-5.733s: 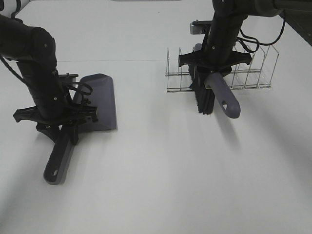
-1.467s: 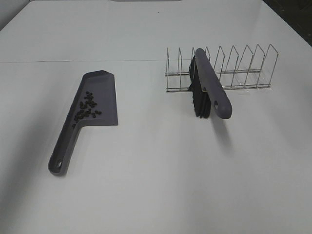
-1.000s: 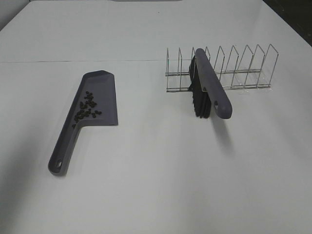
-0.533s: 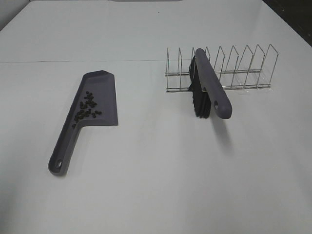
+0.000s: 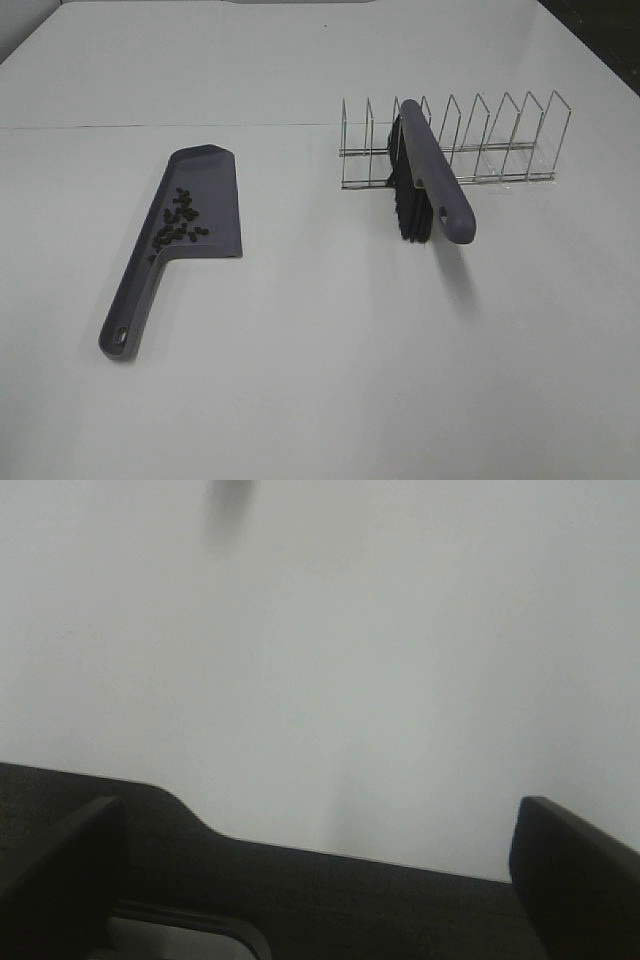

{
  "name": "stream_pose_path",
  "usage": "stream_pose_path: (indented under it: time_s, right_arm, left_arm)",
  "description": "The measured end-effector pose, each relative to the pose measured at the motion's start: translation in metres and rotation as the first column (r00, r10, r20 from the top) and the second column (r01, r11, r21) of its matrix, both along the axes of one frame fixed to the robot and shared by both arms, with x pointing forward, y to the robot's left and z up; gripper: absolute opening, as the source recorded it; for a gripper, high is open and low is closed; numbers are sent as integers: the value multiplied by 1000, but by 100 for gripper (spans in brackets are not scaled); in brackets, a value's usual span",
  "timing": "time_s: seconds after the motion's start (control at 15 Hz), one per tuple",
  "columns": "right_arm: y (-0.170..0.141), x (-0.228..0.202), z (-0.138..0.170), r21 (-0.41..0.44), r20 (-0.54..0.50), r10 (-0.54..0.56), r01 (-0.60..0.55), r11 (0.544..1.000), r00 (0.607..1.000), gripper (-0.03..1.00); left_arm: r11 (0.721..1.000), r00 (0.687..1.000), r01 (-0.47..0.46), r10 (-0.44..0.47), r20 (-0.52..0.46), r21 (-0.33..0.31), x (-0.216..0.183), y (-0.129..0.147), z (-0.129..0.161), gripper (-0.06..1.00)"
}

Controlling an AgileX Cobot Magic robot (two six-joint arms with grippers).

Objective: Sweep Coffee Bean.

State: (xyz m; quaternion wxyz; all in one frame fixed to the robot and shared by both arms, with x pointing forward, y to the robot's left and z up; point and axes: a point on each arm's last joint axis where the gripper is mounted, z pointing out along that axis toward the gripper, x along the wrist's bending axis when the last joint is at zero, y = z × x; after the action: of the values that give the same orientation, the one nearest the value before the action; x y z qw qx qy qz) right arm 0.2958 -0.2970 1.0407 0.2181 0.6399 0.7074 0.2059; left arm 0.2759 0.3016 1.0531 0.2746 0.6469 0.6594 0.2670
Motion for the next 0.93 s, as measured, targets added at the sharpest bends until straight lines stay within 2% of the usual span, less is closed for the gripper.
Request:
stream_pose_path:
  time_s: [0.27, 0.47, 0.53, 0.73, 0.93]
  right_arm:
    - [2, -21, -7, 59, 102, 8, -14, 998, 995, 97]
    - [2, -33, -4, 69, 195, 7, -21, 997, 981, 97]
    - [1, -42, -2, 74, 266, 6, -26, 997, 964, 97]
    - [0, -58, -2, 80, 372, 3, -35, 996, 928, 97]
    - [-1, -61, -2, 81, 394, 2, -37, 996, 919, 97]
  left_arm:
    - [1000, 996, 4, -3, 93, -11, -11, -1, 2, 81]
    - [1000, 987, 5, -3, 160, -12, -22, 0, 4, 81]
    - [1000, 976, 6, -3, 218, -12, -30, 0, 5, 81]
    - [1000, 957, 6, -2, 291, -13, -42, 0, 5, 81]
    - [1000, 948, 7, -2, 317, -13, -46, 0, 5, 81]
